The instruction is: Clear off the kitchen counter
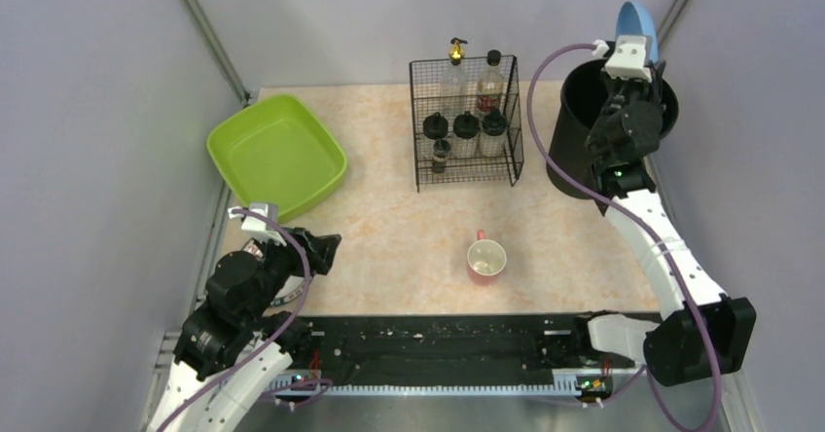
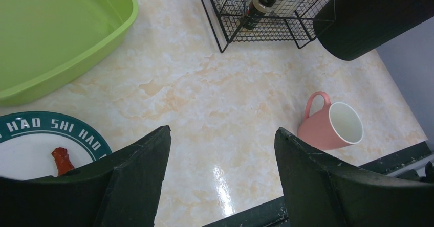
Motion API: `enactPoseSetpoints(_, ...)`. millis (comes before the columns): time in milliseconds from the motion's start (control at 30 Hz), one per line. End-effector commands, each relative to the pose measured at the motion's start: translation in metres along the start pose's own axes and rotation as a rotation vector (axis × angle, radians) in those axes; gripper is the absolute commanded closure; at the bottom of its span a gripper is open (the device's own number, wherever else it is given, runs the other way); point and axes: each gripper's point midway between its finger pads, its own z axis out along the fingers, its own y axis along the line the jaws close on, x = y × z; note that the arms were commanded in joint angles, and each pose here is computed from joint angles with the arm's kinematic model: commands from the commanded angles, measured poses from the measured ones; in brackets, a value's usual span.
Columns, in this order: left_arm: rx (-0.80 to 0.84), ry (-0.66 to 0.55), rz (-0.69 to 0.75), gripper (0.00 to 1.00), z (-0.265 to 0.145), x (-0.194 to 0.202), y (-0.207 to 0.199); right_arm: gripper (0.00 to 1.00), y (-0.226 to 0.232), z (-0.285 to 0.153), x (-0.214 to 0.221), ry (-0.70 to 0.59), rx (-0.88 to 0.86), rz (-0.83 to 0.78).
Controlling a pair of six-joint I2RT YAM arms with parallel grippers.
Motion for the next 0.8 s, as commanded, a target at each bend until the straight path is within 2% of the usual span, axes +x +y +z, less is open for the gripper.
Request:
enactPoseSetpoints(0,0.011,-0.047,0.007,0.21,0.002,-0.011,-0.003,1.00,-0.042,-0.006,-0.061,-0.123,0.038,0.212)
enactPoseSetpoints(300,0.009,-0.046,0.005,0.21,0.003,-0.011,-0.003,1.00,-0.029,-0.021,-0.091,-0.107,-0.166,0.468)
enactPoseSetpoints(533,0.006,-0.045,0.006,0.18,0.003,-0.011,-0.002,1.00,0.015,-0.045,-0.102,-0.020,-0.412,0.716)
enactPoseSetpoints(633,0.001,-0.044,0.005,0.15,0.004,-0.011,-0.002,1.00,0.041,-0.060,-0.100,0.027,-0.515,0.768)
enactPoseSetpoints(767,-0.009,-0.037,0.006,0.05,0.005,-0.009,0.000,1.00,0.078,-0.081,-0.096,0.083,-0.657,0.829)
